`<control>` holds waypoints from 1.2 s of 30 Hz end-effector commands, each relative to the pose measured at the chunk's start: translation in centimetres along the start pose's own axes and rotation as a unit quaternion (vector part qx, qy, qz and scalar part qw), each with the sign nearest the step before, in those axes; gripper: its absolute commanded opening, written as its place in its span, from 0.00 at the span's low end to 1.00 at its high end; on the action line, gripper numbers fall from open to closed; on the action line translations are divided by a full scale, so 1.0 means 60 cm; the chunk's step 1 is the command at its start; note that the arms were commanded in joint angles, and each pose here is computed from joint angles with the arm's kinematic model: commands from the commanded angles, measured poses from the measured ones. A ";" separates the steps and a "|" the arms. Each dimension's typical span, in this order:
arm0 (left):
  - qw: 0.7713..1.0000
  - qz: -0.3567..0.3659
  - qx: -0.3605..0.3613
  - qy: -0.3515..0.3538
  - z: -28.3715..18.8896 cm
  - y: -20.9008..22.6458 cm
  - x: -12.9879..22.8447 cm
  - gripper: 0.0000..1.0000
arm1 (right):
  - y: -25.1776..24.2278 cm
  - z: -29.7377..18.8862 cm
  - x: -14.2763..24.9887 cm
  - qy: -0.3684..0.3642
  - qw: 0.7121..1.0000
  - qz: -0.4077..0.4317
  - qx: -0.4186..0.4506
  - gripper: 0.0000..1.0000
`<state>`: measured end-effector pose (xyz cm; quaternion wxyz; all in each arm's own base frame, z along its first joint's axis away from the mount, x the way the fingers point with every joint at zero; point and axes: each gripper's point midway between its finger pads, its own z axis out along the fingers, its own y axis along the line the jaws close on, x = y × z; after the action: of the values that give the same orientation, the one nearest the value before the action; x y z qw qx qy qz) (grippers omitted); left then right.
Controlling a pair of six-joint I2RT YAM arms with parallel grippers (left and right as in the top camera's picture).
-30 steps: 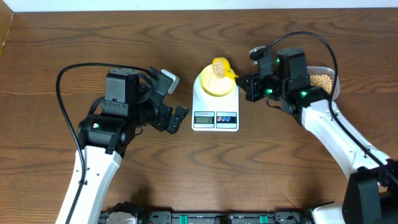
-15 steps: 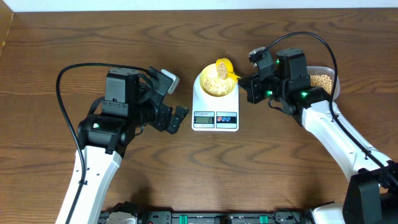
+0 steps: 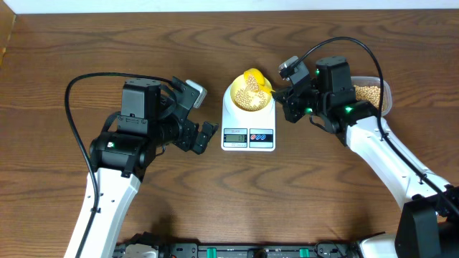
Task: Scoop item into bowl and weigh 50g on scale
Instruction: 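Tilt the scoop with the right gripper to pour soybeans into the bowl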
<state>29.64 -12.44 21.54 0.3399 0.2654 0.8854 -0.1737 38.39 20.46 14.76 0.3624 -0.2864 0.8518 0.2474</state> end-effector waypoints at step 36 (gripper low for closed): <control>1.000 -0.002 0.005 -0.002 0.000 -0.002 -0.004 1.00 | 0.004 -0.016 -0.044 -0.026 0.957 -0.285 0.042 0.01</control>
<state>29.64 -12.45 21.54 0.3399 0.2654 0.8853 -0.1739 39.18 20.40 15.12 0.4241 -0.4790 0.7582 0.1258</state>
